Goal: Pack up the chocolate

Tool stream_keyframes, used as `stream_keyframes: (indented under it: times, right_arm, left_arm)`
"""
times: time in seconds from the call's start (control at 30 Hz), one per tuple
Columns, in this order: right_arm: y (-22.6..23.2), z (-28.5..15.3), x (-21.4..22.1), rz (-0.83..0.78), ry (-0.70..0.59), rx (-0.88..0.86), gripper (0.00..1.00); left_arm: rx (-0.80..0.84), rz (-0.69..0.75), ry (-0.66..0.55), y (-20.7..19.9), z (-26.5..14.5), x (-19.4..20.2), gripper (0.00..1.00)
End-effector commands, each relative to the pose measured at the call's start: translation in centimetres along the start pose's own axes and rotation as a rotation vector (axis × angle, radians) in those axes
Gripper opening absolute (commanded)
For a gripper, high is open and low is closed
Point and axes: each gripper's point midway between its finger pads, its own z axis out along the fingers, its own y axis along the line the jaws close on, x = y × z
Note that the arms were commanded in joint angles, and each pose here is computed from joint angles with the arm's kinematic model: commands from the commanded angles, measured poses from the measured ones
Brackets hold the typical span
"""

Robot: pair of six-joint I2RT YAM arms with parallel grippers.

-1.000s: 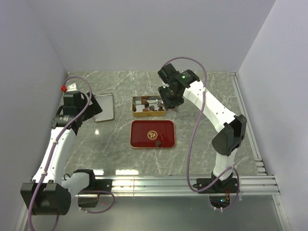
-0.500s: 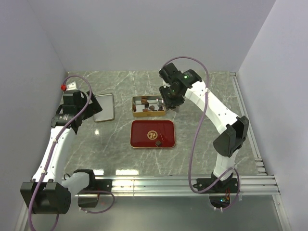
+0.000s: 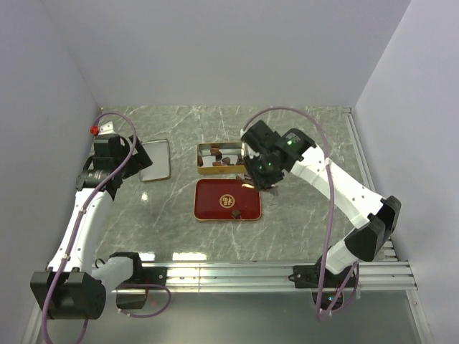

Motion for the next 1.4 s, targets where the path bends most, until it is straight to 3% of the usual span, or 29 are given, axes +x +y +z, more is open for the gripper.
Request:
stream_keyframes:
  times: [0.0, 0.33, 1.37]
  right_arm:
    - [2.2, -0.4, 1.7, -0.027, 0.013, -0.049, 0.45]
    - [5.3, 0.5, 4.6, -0.11, 0.079, -0.099, 0.45]
    - [5.3, 3.2, 6.7, -0.194, 0.157, -0.069, 0.48]
  left_arm:
    - [0.024, 0.0, -0.034, -0.6, -0.3, -1.2, 1.0]
    - [0.009, -0.007, -0.031, 0.0, -0.8, -0.6, 0.99]
    - [0.002, -0.005, -0.031, 0.2, -1.1, -0.5, 0.99]
